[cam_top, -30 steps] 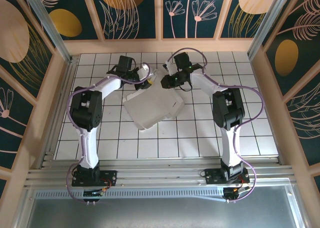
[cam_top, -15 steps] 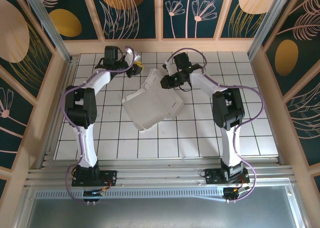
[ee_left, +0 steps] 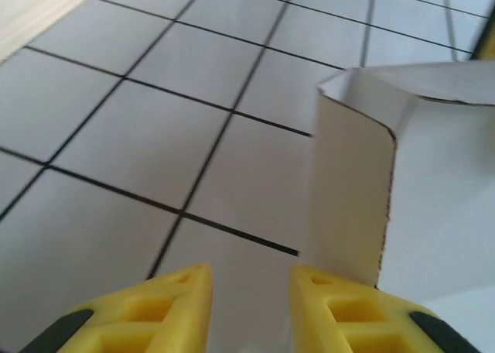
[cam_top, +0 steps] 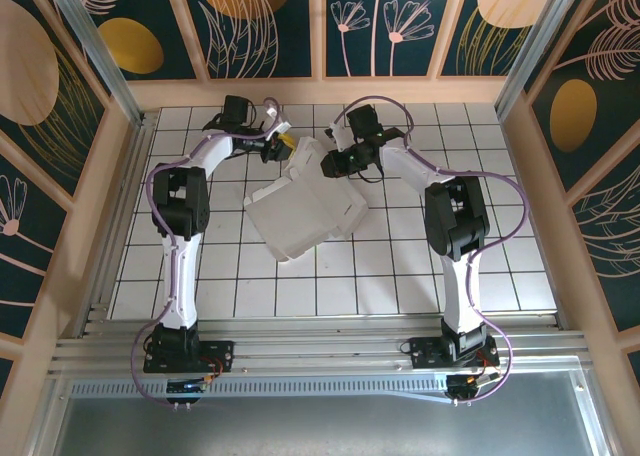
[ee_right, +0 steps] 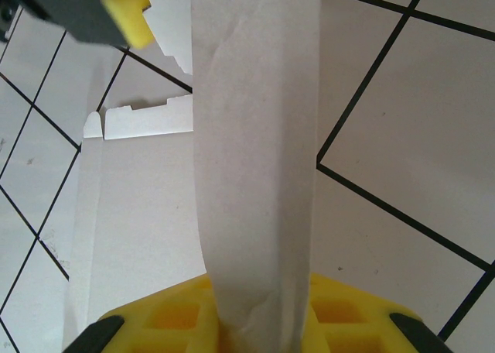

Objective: Fold the paper box

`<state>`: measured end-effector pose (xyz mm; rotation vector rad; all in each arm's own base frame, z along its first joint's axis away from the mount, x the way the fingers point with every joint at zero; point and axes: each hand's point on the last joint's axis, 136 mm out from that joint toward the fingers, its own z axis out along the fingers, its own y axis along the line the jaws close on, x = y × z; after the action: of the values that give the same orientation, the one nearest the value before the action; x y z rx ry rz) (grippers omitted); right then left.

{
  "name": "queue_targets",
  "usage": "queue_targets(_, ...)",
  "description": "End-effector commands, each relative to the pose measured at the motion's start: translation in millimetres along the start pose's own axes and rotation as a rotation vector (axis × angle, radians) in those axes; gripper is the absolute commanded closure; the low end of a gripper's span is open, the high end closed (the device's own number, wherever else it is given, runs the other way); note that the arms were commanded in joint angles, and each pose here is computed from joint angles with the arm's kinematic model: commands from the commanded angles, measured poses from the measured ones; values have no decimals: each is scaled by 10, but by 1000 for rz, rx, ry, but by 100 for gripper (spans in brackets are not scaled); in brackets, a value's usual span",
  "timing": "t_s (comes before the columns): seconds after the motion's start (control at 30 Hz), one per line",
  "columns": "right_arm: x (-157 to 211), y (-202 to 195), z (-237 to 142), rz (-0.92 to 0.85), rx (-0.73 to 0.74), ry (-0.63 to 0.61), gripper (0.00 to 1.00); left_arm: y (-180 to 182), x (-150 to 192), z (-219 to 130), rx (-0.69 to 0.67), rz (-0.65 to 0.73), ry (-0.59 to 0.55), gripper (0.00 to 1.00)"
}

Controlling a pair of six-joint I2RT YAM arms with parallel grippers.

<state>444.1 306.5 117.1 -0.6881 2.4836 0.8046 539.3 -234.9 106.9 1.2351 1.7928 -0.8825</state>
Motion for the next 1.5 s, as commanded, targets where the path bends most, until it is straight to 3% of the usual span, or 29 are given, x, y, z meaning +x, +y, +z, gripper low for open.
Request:
queue_targets(0.0,-148,203,-181,-51,-27,-32,79,-286,-87,4,147,72,-38,70)
queue_targets(0.2,-160,229,-184,-56,-26,-31,79,-312,-64,124,156,73,4,71)
queue_targets(0.47,-195,291,-201,-126,66,-40,81,-510,120,206,210,176,91,76)
queue_targets(0.6,-229,309,-212,-187,129,-33,82,-447,159,219,184,185,115,80)
queue_targets(0.87,-305,560,-209,-235,113,-39,80,-292,351,326,100,207,198,84)
queue_targets(1.07,-235,562,-132,-233,105,-16,80,-354,351,373,121,214,175,75)
queue_targets(1.47,-251,544,-129,-236,116,-17,80,-680,327,359,250,242,138,75)
